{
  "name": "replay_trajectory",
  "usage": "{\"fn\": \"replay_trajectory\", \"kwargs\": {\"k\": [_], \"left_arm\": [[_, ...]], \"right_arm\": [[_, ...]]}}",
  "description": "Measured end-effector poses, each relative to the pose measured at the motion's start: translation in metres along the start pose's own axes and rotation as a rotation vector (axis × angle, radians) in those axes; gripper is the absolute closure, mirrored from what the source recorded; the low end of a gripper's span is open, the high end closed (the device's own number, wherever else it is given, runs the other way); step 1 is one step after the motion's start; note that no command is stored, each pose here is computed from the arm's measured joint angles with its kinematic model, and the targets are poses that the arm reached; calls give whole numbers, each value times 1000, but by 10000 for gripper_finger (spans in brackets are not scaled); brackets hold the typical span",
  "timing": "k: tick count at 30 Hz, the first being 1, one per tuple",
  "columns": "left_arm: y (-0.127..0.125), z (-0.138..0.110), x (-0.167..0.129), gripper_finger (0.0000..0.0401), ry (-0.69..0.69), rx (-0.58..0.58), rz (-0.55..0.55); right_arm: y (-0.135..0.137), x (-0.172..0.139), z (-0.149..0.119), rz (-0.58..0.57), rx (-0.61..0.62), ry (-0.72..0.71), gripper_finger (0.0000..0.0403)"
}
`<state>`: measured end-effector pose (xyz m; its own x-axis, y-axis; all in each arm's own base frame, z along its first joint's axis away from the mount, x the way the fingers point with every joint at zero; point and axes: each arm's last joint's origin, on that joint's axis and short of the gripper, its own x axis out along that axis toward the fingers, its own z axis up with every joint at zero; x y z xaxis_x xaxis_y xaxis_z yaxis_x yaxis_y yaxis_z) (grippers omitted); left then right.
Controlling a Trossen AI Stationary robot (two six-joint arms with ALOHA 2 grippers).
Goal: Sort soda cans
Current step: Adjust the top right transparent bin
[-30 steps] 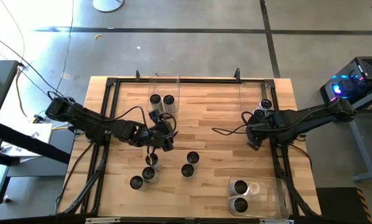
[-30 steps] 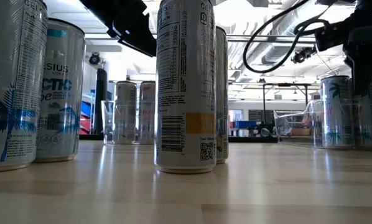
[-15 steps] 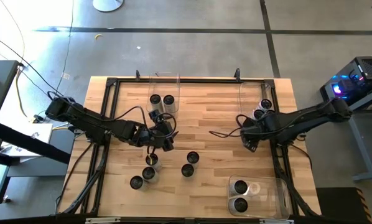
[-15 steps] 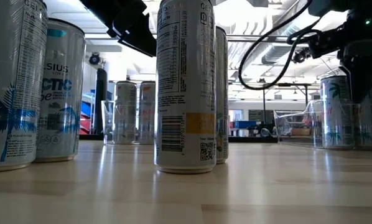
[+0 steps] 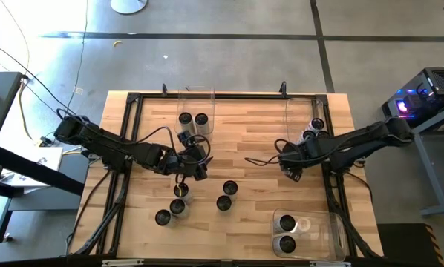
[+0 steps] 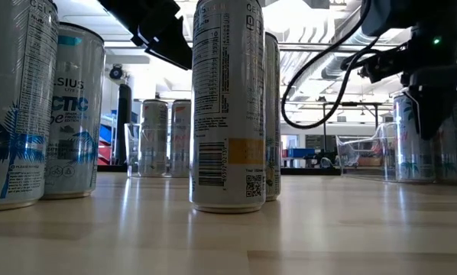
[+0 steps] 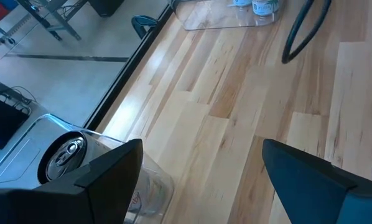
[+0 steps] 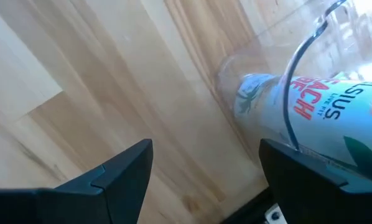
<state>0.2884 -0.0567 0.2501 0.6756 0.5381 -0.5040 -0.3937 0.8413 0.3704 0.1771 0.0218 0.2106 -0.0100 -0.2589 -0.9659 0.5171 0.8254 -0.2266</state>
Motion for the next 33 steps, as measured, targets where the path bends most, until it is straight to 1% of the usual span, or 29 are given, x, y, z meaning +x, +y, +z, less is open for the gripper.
{"fn": "replay_trajectory", "kwargs": {"k": [6,19,25,33], "left_arm": [[-1,-1,-1,78,4,0,-2],[-1,-1,-1,78,6,1,-2],[-1,-1,-1,78,5,0,1],[-1,-1,-1,78,7,-5,2]], "right_arm": [[-2,1,2,-61,-1,-45,111],[-5,0,2,-149,-23,-85,111],[-10,1,4,-169,-15,-78,111],[-15,2,5,-223,-21,-90,111]]}}
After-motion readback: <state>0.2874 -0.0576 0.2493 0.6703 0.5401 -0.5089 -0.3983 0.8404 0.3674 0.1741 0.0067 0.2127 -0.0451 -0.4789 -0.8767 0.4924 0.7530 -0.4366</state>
